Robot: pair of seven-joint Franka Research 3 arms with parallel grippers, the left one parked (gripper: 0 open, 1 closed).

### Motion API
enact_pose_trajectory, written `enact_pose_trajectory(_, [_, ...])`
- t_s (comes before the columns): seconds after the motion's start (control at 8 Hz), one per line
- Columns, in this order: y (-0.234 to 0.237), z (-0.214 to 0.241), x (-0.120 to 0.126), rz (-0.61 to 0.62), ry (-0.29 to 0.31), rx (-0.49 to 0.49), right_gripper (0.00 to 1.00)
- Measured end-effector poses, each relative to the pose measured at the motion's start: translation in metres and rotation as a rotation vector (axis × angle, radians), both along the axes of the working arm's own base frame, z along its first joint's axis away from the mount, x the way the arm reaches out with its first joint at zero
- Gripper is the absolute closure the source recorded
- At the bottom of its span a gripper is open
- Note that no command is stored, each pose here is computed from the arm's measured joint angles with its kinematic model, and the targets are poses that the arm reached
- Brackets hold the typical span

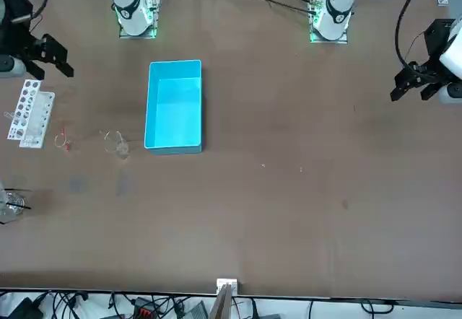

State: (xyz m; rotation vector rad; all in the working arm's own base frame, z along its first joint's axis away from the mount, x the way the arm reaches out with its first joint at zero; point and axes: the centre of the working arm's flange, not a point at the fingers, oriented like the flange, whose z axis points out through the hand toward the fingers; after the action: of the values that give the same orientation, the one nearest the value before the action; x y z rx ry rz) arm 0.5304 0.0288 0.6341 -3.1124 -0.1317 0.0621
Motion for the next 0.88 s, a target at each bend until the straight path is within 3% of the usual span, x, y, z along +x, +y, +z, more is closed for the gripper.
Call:
enact_pose_trajectory(0.5, [-0.007,-0.004,-0.001,-0.009,0.008,0.000,0.00])
enact_pose_trajectory(0.88, [-0.043,-0.004,0.000,-0.068,0.004,-0.002,0.00])
